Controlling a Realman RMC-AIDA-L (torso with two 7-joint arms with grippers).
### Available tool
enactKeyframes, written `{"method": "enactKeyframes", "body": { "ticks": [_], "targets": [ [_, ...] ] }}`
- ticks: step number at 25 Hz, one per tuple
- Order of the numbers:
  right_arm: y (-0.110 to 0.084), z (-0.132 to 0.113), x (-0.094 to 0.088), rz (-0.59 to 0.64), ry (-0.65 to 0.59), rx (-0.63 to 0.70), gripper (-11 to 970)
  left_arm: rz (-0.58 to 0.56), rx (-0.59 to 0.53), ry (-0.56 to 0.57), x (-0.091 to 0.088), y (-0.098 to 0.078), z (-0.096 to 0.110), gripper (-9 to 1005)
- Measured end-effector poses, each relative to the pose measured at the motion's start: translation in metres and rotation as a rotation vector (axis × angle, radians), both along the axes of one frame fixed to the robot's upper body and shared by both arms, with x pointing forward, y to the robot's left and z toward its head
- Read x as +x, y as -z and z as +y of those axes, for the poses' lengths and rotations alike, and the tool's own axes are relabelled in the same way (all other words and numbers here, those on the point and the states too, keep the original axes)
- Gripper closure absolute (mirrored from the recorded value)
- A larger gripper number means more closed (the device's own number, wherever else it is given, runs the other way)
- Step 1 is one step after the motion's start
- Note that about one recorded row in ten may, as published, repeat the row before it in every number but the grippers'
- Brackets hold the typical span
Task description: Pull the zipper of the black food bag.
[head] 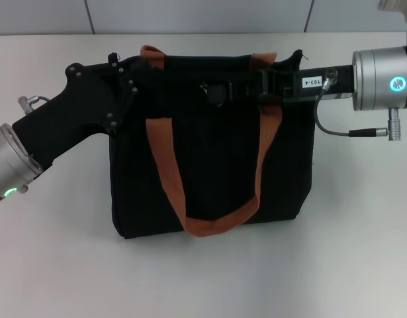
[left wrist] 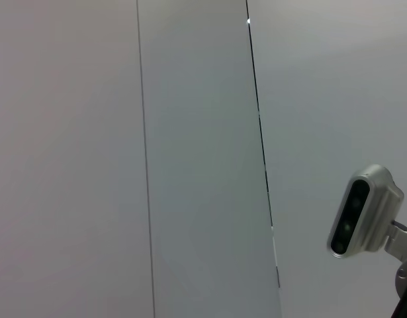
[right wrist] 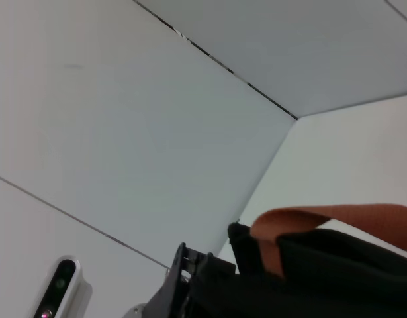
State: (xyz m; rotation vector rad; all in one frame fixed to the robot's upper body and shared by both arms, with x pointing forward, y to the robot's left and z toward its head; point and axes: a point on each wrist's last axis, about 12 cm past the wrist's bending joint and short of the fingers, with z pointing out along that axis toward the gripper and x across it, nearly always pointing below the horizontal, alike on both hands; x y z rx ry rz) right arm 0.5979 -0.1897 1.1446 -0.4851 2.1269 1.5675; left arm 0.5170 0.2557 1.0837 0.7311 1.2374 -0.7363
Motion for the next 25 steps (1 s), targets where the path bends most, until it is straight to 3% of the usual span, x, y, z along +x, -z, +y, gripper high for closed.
{"method": "enactKeyframes", "body": {
  "ticks": [15,25],
  "targets": [
    [0.011,-0.024,-0.008,0.035,0.055,-0.004,961,0.008,-0.006,-0.005,-0.002,0.002,0.001,966],
    [0.019,-0.063,-0.018,0.058,0.164,0.013,961,0.008,-0.009,-0.002,0.001,0.000,0.001,967]
  ]
}}
